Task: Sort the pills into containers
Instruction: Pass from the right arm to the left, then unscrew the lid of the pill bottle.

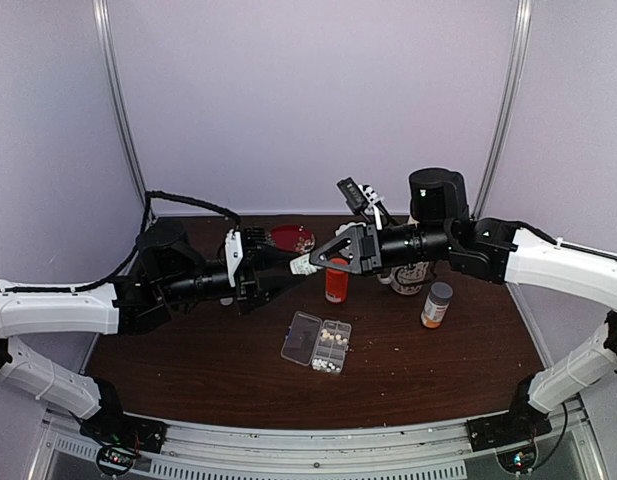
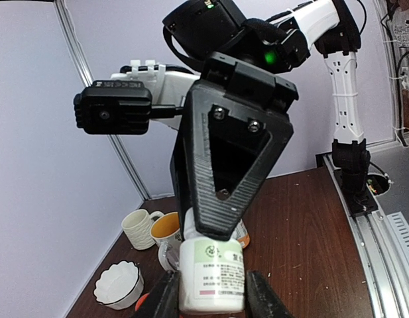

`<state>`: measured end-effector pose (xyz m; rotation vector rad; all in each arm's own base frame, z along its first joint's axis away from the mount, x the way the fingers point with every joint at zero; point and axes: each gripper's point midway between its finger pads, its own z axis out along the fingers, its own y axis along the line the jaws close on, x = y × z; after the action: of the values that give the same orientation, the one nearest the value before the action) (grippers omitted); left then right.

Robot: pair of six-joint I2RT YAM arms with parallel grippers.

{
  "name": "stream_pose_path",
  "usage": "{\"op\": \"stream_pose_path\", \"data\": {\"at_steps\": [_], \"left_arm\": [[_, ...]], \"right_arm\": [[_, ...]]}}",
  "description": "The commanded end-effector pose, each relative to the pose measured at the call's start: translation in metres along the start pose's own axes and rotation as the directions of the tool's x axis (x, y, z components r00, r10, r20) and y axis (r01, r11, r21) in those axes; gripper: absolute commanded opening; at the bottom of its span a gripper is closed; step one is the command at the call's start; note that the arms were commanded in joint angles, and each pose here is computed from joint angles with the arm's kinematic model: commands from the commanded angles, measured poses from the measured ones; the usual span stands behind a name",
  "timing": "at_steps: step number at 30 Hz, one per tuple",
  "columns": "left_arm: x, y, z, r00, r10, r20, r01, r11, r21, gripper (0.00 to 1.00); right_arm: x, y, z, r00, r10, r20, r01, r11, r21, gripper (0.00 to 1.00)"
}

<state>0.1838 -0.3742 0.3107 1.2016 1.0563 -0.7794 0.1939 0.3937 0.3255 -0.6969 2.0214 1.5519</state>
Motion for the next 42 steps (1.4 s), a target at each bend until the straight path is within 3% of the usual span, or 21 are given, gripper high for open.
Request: {"op": "stream_pose_path", "data": {"at_steps": [1,4,6,9,11,18,24,33,36,42], "left_arm": [[-0.019,0.001,0.004,0.998,0.028,0.055,-0.029,1.000,0.011,0.28],[-0.018,-0.001,0.004,0.999,0.025,0.048,-0.026,0.999,0.024,0.15],[-0.016,-0.002,0.004,0.999,0.023,0.041,-0.024,0.999,0.030,0.11],[-0.016,-0.002,0.003,0.999,0.025,0.045,-0.026,0.999,0.023,0.10],[-0.016,-0.002,0.002,0.998,0.028,0.049,-0.029,0.999,0.021,0.10],[-0.017,-0.003,0.002,0.998,0.030,0.049,-0.031,0.999,0.025,0.10],[-0.015,-0.004,0.001,0.999,0.024,0.044,-0.025,0.999,0.032,0.10],[-0.014,-0.006,0.002,0.999,0.014,0.043,-0.015,0.999,0.042,0.10],[-0.015,-0.006,0.002,0.999,0.013,0.044,-0.015,0.999,0.046,0.09],[-0.015,-0.008,0.003,0.999,0.009,0.044,-0.012,0.998,0.058,0.09]], "right_arm": [[-0.011,0.019,0.000,0.999,-0.024,0.023,0.025,0.998,-0.055,0.11],[-0.010,0.020,-0.001,0.999,-0.027,0.022,0.028,0.998,-0.057,0.17],[-0.009,0.020,-0.002,0.999,-0.030,0.020,0.031,0.998,-0.055,0.21],[-0.008,0.020,-0.004,0.999,-0.036,0.016,0.036,0.998,-0.047,0.44],[-0.007,0.019,-0.006,0.999,-0.044,0.018,0.045,0.998,-0.035,0.51],[-0.004,0.016,-0.009,0.999,-0.052,0.003,0.052,0.999,-0.011,0.44],[-0.004,0.015,-0.012,0.998,-0.061,0.010,0.061,0.998,-0.001,0.53],[-0.003,0.012,-0.017,0.998,-0.057,0.018,0.057,0.998,0.018,0.41],[-0.003,0.013,-0.017,0.998,-0.054,0.021,0.053,0.999,0.011,0.32],[-0.001,0.013,-0.013,0.999,-0.045,0.004,0.045,0.999,-0.004,0.35]]}}
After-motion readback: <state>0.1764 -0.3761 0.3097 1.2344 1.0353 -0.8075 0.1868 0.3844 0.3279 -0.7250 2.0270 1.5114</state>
